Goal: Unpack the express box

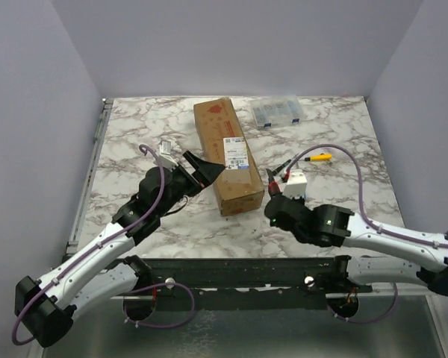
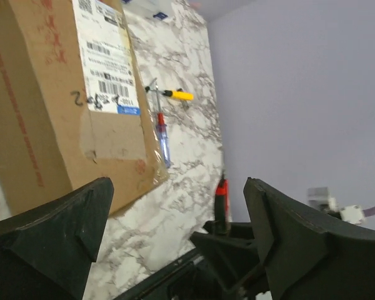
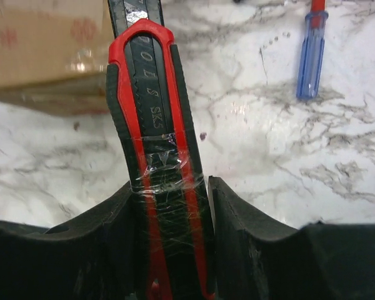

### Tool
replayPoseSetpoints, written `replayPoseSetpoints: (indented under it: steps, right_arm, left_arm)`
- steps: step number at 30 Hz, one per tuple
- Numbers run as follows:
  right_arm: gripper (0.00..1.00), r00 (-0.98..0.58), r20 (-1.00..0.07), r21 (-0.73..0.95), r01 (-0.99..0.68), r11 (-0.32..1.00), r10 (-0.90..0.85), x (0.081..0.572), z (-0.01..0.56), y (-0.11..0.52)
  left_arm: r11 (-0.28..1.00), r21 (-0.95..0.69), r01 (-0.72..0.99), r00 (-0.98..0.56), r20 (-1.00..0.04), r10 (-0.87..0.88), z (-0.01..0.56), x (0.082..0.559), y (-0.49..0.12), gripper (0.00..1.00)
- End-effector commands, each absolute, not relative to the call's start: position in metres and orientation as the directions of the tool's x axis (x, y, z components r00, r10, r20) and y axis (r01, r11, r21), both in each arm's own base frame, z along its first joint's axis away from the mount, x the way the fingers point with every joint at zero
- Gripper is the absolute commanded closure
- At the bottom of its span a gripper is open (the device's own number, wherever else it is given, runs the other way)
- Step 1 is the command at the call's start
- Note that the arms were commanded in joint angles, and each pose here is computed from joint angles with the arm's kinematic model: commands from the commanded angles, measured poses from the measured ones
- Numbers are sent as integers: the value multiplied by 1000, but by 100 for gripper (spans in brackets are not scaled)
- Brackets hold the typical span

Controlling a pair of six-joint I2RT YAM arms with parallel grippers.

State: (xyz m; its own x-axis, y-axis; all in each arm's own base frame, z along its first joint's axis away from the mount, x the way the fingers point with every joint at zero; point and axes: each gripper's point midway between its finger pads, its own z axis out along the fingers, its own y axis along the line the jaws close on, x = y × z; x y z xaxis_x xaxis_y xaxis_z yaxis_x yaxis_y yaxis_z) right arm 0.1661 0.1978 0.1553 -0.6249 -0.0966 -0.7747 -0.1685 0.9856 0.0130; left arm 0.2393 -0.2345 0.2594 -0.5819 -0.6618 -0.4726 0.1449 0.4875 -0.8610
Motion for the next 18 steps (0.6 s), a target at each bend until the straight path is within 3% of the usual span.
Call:
replayPoseSetpoints:
  steps: [1,12,18]
  right_arm:
    - [100,-555,-830,222,-246,944,50,208,193,211]
    - [100,-670,-736,417,-334,845,99,304,185,227]
    - [100,-733,-668,585,-409,700,130,304,171,257]
  left_arm:
    - [623,-772,122,-630,-545,-553,226,262,-222,4]
    - [608,-781,140,-739,-491,-461,179,289,-230,4]
    - [588,-797,135,-773,-456,-441,158,287,-237,6]
